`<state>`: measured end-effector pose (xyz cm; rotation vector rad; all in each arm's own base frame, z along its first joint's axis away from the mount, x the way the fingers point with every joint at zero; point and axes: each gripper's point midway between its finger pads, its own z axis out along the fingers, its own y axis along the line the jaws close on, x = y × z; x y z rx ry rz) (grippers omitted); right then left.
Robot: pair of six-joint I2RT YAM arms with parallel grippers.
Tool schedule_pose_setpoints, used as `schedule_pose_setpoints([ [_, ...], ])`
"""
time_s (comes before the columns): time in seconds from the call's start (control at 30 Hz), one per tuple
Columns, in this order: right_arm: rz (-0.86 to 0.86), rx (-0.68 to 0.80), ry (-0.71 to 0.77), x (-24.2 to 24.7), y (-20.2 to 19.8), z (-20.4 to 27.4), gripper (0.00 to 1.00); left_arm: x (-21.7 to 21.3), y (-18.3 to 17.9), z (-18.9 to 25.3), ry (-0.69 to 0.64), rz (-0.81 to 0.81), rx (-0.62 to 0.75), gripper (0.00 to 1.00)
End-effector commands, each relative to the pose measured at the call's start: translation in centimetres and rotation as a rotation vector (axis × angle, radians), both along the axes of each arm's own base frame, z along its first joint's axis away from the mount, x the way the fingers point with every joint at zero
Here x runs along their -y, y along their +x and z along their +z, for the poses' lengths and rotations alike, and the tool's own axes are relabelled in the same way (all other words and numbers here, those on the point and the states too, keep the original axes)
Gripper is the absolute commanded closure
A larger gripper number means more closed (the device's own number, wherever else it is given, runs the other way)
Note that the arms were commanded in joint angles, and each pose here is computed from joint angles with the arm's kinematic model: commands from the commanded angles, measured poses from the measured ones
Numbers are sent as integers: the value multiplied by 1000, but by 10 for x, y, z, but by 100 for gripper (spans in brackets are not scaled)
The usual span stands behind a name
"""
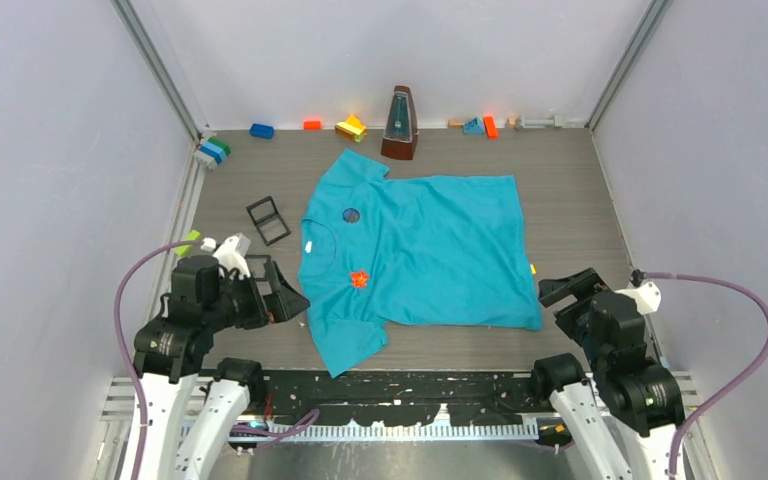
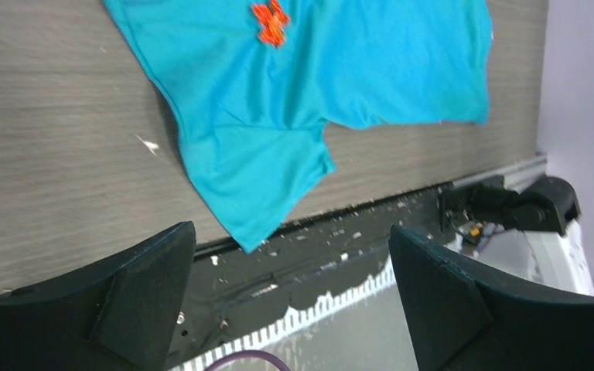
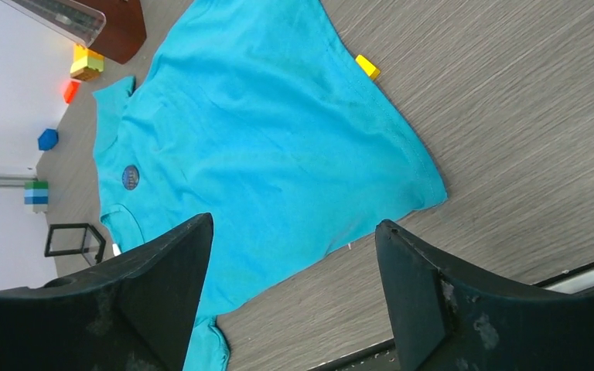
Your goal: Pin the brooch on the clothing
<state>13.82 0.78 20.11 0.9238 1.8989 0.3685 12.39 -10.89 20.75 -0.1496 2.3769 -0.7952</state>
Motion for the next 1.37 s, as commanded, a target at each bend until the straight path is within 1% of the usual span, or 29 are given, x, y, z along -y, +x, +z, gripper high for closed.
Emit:
schedule_pose_setpoints([
  [0.0, 61, -8, -32, -12, 31, 6, 17, -24, 36, 17, 104, 119, 181, 0],
  [0.1, 84, -30, -80, -14, 52, 10, 16, -42, 55, 20, 184, 209, 236, 0],
  [0.13, 89, -63, -118, -12, 60, 8, 16, -48, 60, 21, 209, 234, 248, 0],
  [0.17, 87, -56, -138, -11, 66, 14, 16, -56, 66, 22, 240, 268, 263, 0],
  [0.2, 79, -95, -193, -5, 73, 9, 16, -63, 72, 25, 269, 304, 279, 0],
  [0.23, 73, -88, -227, -1, 79, 15, 16, -71, 77, 28, 297, 336, 294, 0],
  [0.27, 39, -113, -269, 7, 85, 14, 16, -76, 82, 33, 319, 356, 317, 0],
  [0.33, 7, -101, -336, 17, 96, 25, 16, -84, 90, 48, 355, 385, 375, 0],
  [0.4, -26, -56, -388, 25, 105, 42, 16, -95, 95, 67, 399, 429, 435, 0],
  [0.53, -61, 88, -449, 34, 114, 83, 16, -115, 98, 100, 488, 488, 544, 0],
  [0.63, -78, 196, -492, 39, 114, 101, 16, -124, 98, 104, 532, 516, 601, 0],
  [0.67, -89, 228, -496, 40, 115, 107, 15, -126, 98, 102, 538, 524, 614, 0],
  [0.77, -126, 262, -518, 48, 105, 103, 12, -127, 96, 98, 534, 539, 644, 0],
  [0.9, -112, 321, -507, 45, 99, 108, 11, -128, 94, 98, 531, 540, 655, 0],
  [1.33, -128, 324, -502, 47, 97, 111, 10, -124, 99, 89, 524, 525, 632, 0],
])
